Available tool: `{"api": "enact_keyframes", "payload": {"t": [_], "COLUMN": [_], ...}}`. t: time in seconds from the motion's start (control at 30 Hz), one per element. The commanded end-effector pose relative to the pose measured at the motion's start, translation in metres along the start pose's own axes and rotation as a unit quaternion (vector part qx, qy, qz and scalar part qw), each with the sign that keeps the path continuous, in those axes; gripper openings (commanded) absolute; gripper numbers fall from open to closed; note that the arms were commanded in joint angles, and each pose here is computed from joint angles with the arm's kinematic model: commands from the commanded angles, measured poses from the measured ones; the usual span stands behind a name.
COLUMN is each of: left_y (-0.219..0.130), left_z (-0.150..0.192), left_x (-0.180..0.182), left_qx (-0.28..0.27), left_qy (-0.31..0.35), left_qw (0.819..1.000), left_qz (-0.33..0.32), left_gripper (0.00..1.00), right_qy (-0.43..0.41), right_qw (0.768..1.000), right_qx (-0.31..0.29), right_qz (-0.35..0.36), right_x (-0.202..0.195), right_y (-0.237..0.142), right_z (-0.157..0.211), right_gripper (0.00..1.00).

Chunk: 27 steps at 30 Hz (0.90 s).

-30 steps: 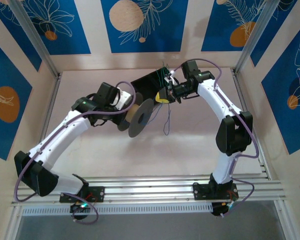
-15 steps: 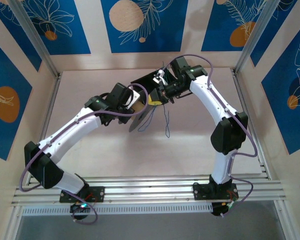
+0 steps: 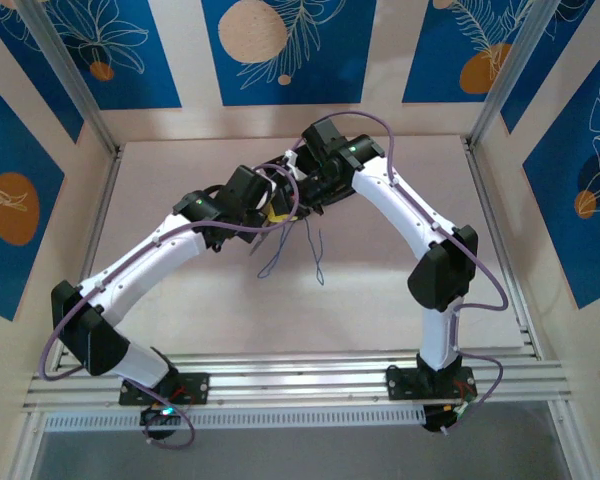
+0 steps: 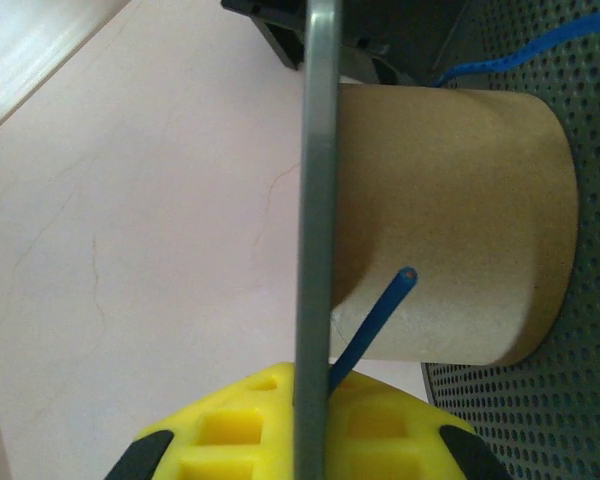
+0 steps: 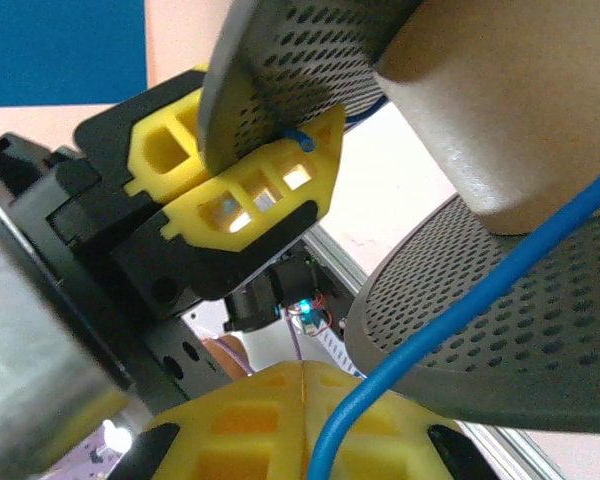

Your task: Wrap the cables

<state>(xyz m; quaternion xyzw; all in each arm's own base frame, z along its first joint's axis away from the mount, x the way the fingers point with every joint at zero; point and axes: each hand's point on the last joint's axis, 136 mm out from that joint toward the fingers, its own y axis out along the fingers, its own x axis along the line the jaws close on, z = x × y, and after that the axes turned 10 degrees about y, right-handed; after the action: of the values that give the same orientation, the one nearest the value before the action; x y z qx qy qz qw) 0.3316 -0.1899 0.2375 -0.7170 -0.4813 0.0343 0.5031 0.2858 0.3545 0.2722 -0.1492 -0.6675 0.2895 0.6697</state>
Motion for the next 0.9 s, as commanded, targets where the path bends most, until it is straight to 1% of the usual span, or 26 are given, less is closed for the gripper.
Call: {"api": "enact_keyframes", "payload": {"t": [0.0, 0.07, 0.13, 0.27, 0.4, 0.5, 0.57, 0.67, 0.77, 0.87], "left_y": [-0.013, -0.017, -0.020, -0.026, -0.029, -0.031, -0.030, -0.031, -0.033, -0.036], "left_z": [-0.026, -0.026, -0.028, -0.031, -0.034, -0.035, -0.036, -0.037, -0.037, -0.038], "left_x": [0.021, 0.023, 0.022, 0.023, 0.024, 0.027, 0.027, 0.028, 0.030, 0.033], "left_qx": [-0.065, -0.079, -0.098, -0.134, -0.153, -0.162, -0.165, -0.169, -0.176, -0.184], "left_qy": [-0.069, -0.076, -0.078, -0.075, -0.069, -0.069, -0.070, -0.073, -0.078, -0.083], "left_qw": [0.995, 0.993, 0.991, 0.987, 0.985, 0.983, 0.982, 0.981, 0.979, 0.977], "left_qz": [-0.042, -0.045, -0.042, -0.042, -0.048, -0.054, -0.055, -0.060, -0.064, -0.067], "left_gripper": [0.00, 0.00, 0.00, 0.00, 0.00, 0.00, 0.00, 0.00, 0.00, 0.00], "right_qy": [-0.016, -0.015, -0.015, -0.023, -0.028, -0.037, -0.050, -0.063, -0.070, -0.071], "right_qw": [0.999, 0.999, 0.999, 0.999, 0.998, 0.995, 0.993, 0.992, 0.991, 0.990], "right_qx": [0.027, 0.018, 0.007, -0.019, -0.060, -0.092, -0.105, -0.107, -0.109, -0.120], "right_qz": [-0.033, -0.030, -0.029, -0.033, -0.018, 0.000, -0.007, -0.019, -0.016, -0.016], "right_x": [0.037, 0.036, 0.034, 0.040, 0.039, 0.038, 0.043, 0.050, 0.050, 0.047], "right_y": [0.006, 0.005, 0.001, -0.016, -0.038, -0.051, -0.058, -0.064, -0.069, -0.078], "right_z": [0.027, 0.027, 0.027, 0.026, 0.020, 0.018, 0.019, 0.027, 0.034, 0.039], "right_gripper": [0.08, 0.21, 0.30, 0.43, 0.57, 0.64, 0.69, 0.75, 0.78, 0.79]}}
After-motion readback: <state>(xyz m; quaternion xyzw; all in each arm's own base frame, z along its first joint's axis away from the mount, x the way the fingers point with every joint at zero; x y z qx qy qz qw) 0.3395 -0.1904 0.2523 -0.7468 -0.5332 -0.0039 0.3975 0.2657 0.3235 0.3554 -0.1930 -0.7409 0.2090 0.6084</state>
